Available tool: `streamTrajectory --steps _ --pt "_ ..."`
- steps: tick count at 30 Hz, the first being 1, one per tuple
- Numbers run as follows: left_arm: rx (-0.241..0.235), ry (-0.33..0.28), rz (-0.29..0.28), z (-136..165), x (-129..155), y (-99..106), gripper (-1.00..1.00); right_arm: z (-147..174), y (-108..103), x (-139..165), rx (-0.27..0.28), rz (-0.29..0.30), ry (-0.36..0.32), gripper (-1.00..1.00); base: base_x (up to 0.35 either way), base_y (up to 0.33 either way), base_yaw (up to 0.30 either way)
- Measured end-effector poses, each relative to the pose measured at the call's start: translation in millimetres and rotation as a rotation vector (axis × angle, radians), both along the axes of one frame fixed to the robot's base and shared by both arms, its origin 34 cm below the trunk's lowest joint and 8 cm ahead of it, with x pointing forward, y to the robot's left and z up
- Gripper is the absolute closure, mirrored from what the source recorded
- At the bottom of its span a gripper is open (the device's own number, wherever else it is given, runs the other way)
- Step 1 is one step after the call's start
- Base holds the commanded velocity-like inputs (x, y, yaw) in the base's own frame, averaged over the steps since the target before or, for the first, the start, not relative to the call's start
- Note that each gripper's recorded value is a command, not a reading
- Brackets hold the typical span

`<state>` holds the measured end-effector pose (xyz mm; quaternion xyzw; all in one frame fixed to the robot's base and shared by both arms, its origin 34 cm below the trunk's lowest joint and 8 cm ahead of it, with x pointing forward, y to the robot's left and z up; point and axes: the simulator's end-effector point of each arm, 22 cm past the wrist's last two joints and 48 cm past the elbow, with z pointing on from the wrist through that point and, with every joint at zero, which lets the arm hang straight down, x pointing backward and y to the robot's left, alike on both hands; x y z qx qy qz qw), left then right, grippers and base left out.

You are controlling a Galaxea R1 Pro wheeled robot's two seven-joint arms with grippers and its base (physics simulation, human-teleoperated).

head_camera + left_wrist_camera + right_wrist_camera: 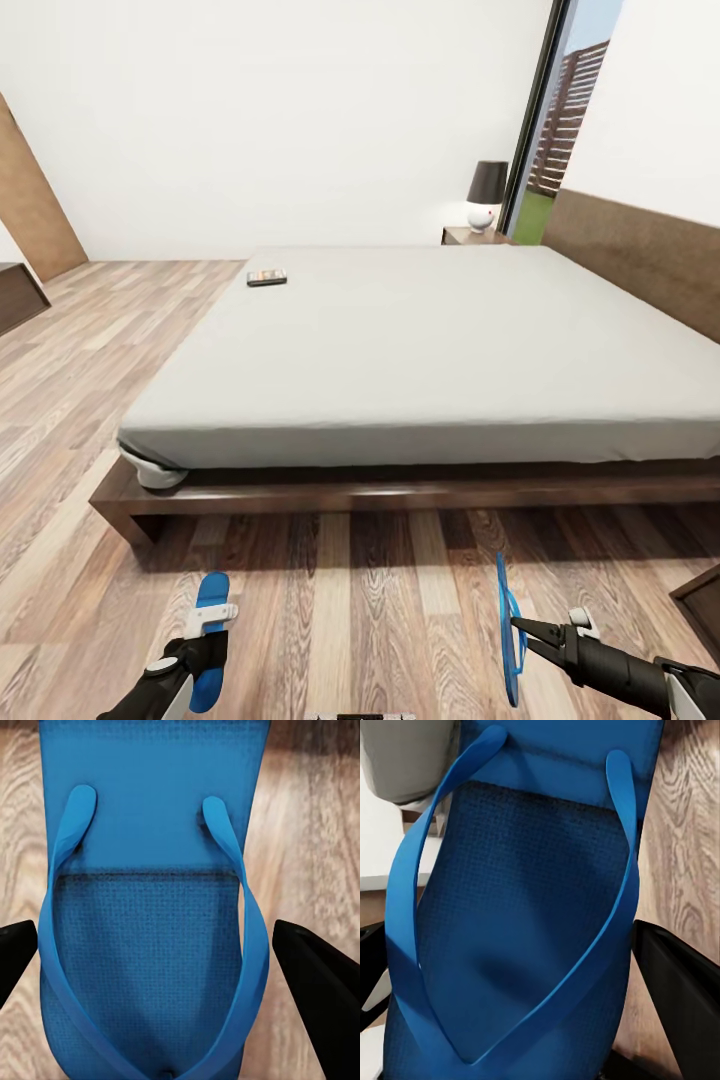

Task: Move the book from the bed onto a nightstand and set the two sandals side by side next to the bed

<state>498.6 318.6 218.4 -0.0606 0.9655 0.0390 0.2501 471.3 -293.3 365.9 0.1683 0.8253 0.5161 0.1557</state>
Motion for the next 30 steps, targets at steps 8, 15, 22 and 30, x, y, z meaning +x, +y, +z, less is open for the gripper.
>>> streamTrajectory --steps 8,15,22,30 --pt "0.000 0.000 0.000 -18 -5 0 1.00 -18 0 -5 0.000 0.000 0.000 1.00 0.000 0.000 0.000" --pt "0.001 0.008 -0.001 -33 -10 0 1.00 -32 0 -9 0.000 0.000 0.007 1.00 0.000 0.000 0.000" --pt "0.000 0.036 -0.001 -45 -20 0 1.00 -44 0 -14 0.000 0.000 0.036 1.00 0.000 0.000 0.000" --pt "0.001 0.069 -0.001 -59 -31 0 1.00 -57 0 -21 0.000 0.000 0.068 1.00 0.000 0.000 0.000"
